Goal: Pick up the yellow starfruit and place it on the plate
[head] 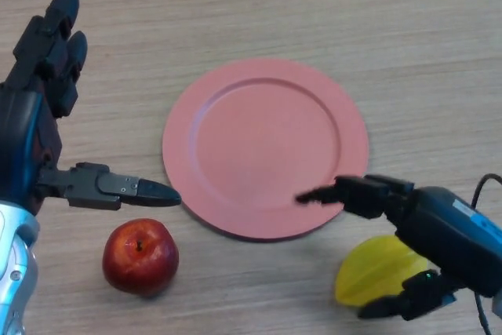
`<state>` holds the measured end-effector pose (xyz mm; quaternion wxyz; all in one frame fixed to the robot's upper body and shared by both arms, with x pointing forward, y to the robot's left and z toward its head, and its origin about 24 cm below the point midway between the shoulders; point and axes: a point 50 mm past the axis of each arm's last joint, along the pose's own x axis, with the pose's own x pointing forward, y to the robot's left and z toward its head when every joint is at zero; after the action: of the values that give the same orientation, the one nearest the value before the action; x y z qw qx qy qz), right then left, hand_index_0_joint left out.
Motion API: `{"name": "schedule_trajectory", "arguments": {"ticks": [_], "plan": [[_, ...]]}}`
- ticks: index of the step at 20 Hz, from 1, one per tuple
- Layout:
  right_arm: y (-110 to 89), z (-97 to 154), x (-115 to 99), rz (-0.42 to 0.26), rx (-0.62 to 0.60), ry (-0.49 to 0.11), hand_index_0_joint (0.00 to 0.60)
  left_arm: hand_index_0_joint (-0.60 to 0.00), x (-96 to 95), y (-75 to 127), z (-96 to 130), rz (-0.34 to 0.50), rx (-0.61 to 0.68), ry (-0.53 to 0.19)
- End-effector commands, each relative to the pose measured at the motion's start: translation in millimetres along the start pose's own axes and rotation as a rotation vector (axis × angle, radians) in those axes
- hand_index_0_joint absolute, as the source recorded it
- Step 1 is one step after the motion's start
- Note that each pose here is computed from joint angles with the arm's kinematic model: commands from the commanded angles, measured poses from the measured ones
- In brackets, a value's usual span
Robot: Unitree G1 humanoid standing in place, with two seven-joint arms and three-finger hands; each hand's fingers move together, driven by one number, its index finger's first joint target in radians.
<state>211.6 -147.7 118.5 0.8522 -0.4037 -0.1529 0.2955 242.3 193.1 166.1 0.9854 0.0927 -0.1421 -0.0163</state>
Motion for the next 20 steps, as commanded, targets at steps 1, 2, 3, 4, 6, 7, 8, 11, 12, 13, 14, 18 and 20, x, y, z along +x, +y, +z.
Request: {"name": "schedule_trajectory", "arguments": {"ticks": [1,2,3,4,6,7,8,11,12,13,14,18,20], "plan": [[-24.5,17,-6,-0.131,-0.103,-0.129,0.000,0.000,-0.3,11,32,0.020,0.028,-0.219],[-24.0,17,-6,-0.126,-0.100,-0.134,0.000,0.000,-0.5,11,32,0.022,0.030,-0.222],[-20.7,14,-5,-0.095,-0.144,-0.136,0.000,0.000,-0.8,11,32,0.025,0.028,-0.224],[-16.7,10,-6,-0.065,-0.216,-0.134,0.000,0.000,-0.6,10,31,0.024,0.029,-0.216],[-13.2,-1,-7,-0.026,-0.357,-0.135,0.000,0.000,0.8,8,31,0.016,0.025,-0.209],[-13.2,-5,-8,-0.028,-0.365,-0.135,0.000,0.000,1.5,8,32,0.016,0.024,-0.211],[-13.3,-8,-9,-0.035,-0.378,-0.133,0.000,0.000,1.9,7,32,0.015,0.022,-0.211],[-11.8,-23,-13,-0.055,-0.374,-0.093,0.000,0.000,0.3,5,31,0.015,0.023,-0.211],[-11.5,-25,-14,-0.057,-0.351,-0.084,0.000,0.000,-0.1,5,30,0.015,0.024,-0.208],[-10.8,-29,-14,-0.065,-0.361,-0.077,0.000,0.000,-0.5,4,30,0.015,0.026,-0.205],[-10.3,-32,-15,-0.068,-0.367,-0.070,0.000,0.000,-0.5,5,31,0.015,0.028,-0.205],[-5.8,-42,-16,-0.087,-0.283,-0.038,0.000,0.000,-1.0,3,29,0.009,0.036,-0.196],[-6.2,-43,-16,-0.090,-0.282,-0.033,0.150,0.000,-0.9,3,29,0.007,0.036,-0.193]]}}
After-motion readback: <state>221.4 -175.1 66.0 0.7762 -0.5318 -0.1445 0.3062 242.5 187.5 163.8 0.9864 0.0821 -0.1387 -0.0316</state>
